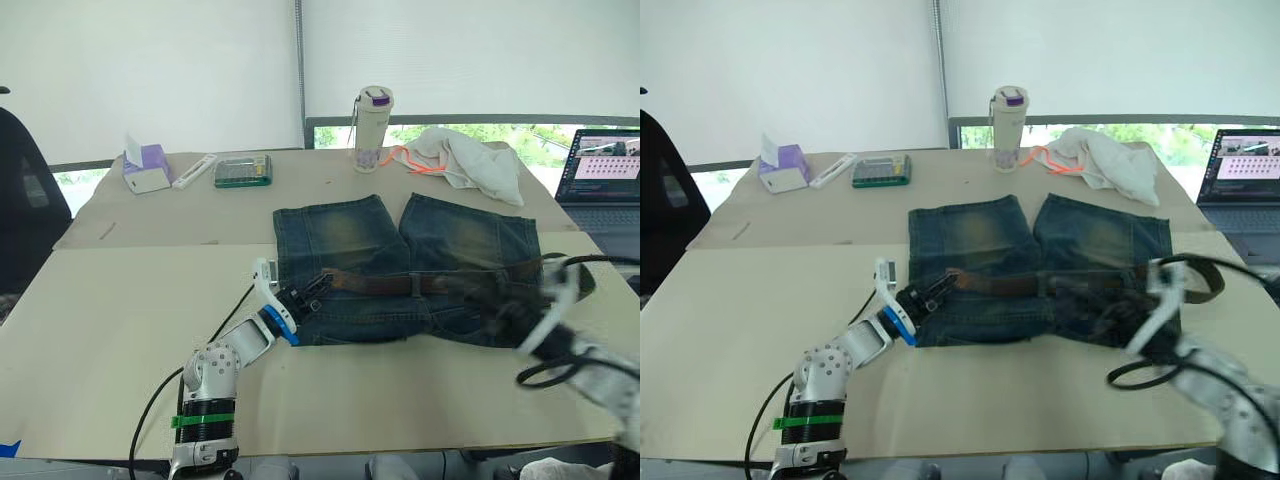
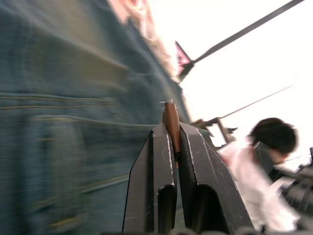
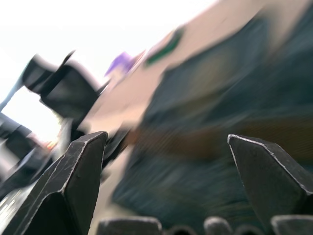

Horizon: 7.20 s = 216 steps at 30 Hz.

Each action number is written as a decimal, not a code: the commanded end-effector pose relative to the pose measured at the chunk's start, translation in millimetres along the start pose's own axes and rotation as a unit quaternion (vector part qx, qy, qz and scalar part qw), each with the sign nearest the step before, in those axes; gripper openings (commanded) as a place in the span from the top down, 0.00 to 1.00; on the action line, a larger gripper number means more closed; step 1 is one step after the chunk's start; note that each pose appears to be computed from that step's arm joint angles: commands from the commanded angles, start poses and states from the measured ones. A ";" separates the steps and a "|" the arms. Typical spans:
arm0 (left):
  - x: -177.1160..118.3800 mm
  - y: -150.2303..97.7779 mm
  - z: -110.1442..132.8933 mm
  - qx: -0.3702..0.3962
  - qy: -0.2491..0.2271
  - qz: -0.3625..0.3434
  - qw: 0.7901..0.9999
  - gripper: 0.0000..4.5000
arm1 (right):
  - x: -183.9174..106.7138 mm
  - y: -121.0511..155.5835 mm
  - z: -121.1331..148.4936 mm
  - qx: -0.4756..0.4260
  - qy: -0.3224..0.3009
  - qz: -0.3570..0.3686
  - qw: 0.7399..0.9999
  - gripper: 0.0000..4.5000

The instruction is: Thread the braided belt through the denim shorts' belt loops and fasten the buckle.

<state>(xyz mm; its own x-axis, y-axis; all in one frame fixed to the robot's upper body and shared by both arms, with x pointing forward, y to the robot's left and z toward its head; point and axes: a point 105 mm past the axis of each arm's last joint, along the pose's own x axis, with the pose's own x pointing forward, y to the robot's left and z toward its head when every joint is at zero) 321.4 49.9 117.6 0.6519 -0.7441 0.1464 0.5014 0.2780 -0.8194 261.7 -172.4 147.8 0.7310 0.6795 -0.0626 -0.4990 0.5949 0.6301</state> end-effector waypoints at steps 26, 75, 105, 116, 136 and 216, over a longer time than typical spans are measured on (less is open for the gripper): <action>-4.2 -20.1 8.0 -0.002 -0.009 -0.034 0.999 0.92 | 81.2 27.5 -9.0 0.208 -0.096 0.077 0.970 1.00; -98.2 46.7 51.1 0.364 0.006 0.123 0.923 0.01 | 164.1 40.0 -73.2 0.094 0.109 -0.007 0.990 1.00; -55.9 23.5 63.5 -0.001 -0.131 0.057 0.990 0.01 | 197.6 73.0 -51.7 0.246 0.038 0.103 0.963 1.00; -59.1 48.8 59.6 -0.039 -0.139 0.125 0.982 0.01 | 194.7 75.4 -48.3 0.245 0.028 0.119 0.962 1.00; -57.5 37.4 65.7 -0.041 -0.158 0.089 0.983 0.56 | 191.0 69.6 -54.5 0.239 0.036 0.114 0.963 1.00; -202.5 136.4 199.5 0.267 -0.209 0.559 0.757 1.00 | -78.1 -160.7 42.9 -0.117 0.077 -0.337 0.931 0.99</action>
<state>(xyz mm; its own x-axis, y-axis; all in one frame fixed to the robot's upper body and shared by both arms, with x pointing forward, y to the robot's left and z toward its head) 373.4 352.4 86.7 0.9177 0.3304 -0.2206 -0.3828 0.8842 -0.2679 309.2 -327.5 86.8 0.8445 0.2296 -0.4838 -0.1207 0.9618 0.2457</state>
